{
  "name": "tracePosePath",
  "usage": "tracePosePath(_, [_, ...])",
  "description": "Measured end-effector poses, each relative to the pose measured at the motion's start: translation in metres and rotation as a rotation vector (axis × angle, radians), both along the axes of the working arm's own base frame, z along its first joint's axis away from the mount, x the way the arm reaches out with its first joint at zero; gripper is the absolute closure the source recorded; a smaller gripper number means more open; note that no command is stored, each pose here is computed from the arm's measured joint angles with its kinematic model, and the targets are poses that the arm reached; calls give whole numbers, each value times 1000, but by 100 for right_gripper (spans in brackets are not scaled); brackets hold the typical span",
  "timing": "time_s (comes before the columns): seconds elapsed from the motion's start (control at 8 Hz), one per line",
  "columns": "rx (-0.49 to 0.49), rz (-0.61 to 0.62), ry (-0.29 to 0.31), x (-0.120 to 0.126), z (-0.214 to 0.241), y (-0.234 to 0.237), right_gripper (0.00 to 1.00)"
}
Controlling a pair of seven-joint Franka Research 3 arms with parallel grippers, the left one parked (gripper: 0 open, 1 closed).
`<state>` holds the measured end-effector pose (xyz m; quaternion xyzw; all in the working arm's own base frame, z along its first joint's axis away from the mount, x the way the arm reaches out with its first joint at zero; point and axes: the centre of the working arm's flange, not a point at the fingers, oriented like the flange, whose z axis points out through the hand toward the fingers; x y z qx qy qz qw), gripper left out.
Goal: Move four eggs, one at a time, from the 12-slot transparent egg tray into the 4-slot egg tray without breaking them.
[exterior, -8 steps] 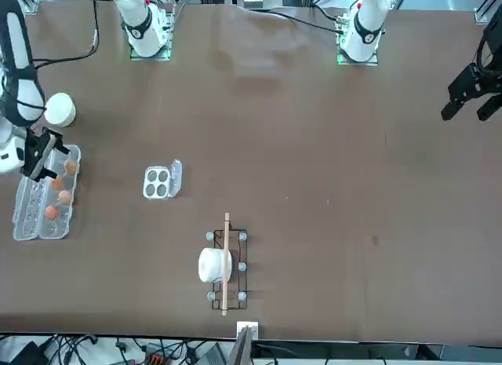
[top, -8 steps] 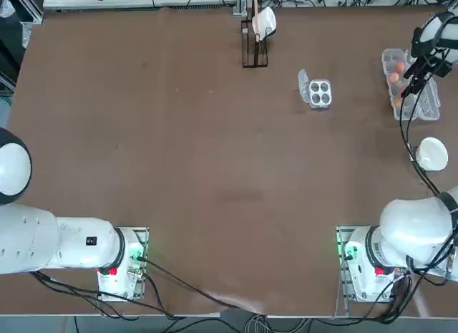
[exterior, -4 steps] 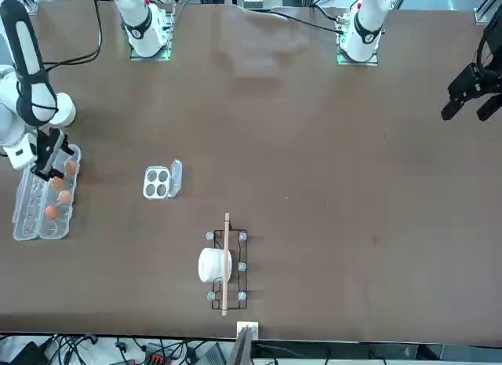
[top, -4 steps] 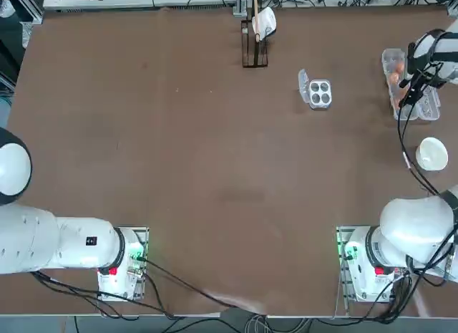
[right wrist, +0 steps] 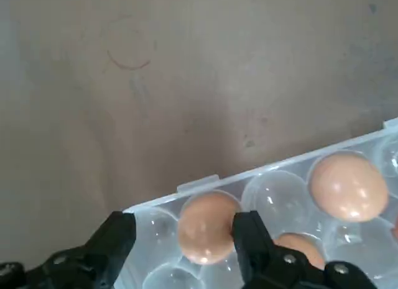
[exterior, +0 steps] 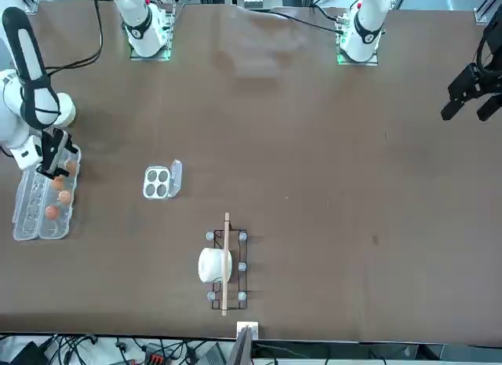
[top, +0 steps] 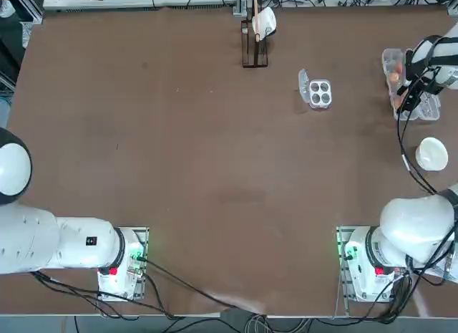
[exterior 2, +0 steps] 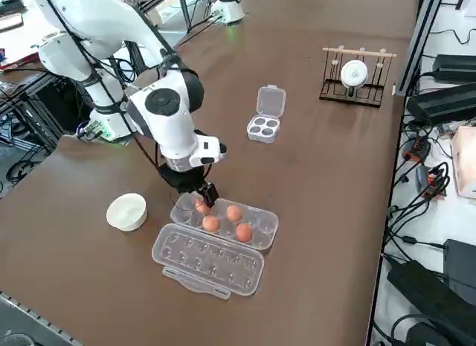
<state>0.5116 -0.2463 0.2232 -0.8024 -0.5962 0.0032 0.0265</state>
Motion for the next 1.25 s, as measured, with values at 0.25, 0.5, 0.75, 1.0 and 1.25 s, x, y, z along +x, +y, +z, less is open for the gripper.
tracePosePath(0.25, [-1,17,-5,1,-2,-1,6])
tracePosePath(0.5, [-3,25,-9,1,-2,-1,7])
tracePosePath(0.75, [-6,36,-15,3,-2,-2,11])
tracePosePath(1.0, [-6,57,-18,7,-5,-4,14])
tracePosePath(1.25, [-5,74,-19,12,-9,-7,18])
